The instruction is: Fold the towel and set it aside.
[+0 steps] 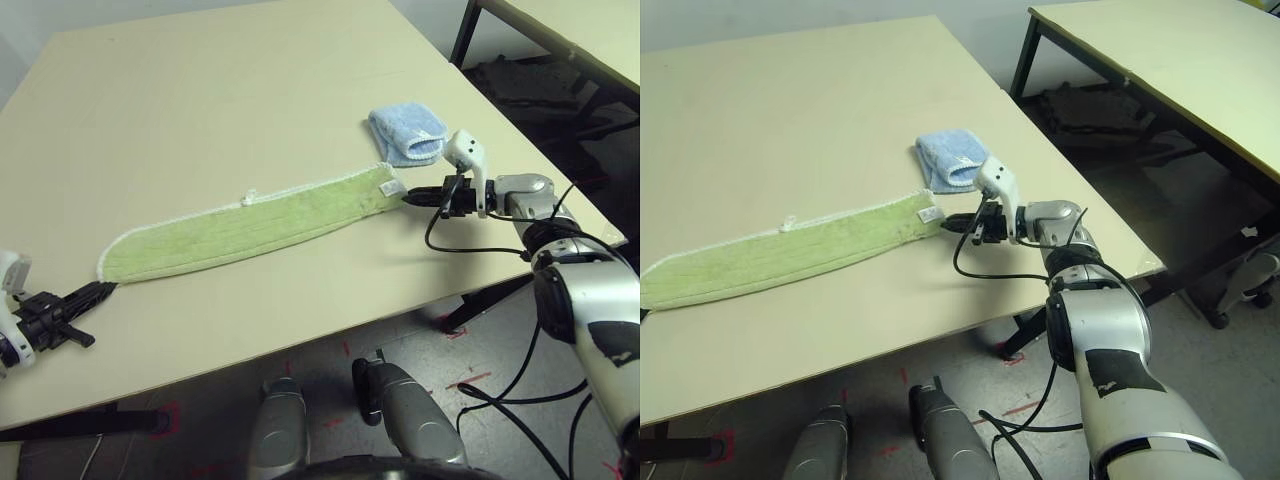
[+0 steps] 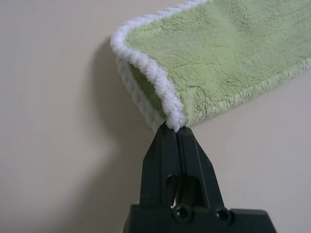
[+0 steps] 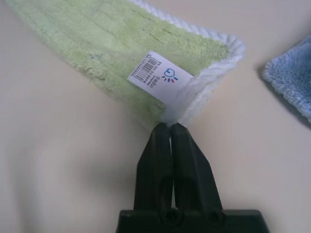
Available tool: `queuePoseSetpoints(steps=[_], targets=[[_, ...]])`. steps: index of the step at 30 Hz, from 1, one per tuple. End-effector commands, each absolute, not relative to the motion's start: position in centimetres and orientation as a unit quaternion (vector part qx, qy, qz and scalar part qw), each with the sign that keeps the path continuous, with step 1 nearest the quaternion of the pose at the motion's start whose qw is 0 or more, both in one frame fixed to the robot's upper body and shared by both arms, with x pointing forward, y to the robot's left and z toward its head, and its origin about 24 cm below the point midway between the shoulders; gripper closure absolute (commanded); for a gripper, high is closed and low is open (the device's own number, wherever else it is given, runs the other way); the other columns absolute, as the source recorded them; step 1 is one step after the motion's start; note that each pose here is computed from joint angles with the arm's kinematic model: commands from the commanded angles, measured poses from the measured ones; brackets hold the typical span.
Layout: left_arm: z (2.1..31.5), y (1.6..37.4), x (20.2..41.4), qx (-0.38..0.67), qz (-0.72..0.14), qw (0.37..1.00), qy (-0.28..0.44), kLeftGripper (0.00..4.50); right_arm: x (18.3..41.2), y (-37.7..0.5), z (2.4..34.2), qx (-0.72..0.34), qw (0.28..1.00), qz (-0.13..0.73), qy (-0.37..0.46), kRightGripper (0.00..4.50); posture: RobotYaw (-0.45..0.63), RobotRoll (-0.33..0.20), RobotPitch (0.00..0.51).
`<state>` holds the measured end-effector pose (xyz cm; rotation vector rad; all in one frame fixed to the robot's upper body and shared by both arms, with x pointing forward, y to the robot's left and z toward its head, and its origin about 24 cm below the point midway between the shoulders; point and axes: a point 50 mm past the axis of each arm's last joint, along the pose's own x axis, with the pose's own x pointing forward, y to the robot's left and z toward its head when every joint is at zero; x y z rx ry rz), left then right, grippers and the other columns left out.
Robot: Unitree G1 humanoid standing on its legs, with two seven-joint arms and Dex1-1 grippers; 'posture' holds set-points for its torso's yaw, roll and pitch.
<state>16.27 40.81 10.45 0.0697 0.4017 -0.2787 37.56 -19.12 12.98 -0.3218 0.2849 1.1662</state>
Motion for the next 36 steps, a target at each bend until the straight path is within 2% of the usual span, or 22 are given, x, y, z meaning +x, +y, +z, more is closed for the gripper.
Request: queuePoseSetpoints(steps=[1,13,26,29,36], targets=[[10.0,41.3,15.5,0.027,-0.130,0.968,0.213,4.50,37.3,-19.6,12.8,-0.144,0.811,0.551,0.138,4.47,-0.03,0.000,0.173],[9.8,40.9,13.5,0.014,-0.157,0.959,0.234,4.50,36.0,-21.1,13.2,-0.103,0.760,0.622,0.160,4.47,-0.03,0.000,0.176],[10.3,40.8,13.5,0.025,-0.176,0.954,0.241,4.50,35.2,-22.1,12.2,-0.102,0.750,0.625,0.192,4.47,-0.04,0.000,0.181],[10.7,40.8,13.3,0.028,-0.190,0.951,0.243,3.81,35.1,-22.3,12.0,-0.101,0.748,0.622,0.206,3.83,-0.04,0.000,0.180],[12.2,41.3,11.8,0.035,-0.218,0.944,0.246,1.55,35.2,-23.0,12.8,-0.124,0.749,0.615,0.213,1.42,-0.04,0.000,0.178]])
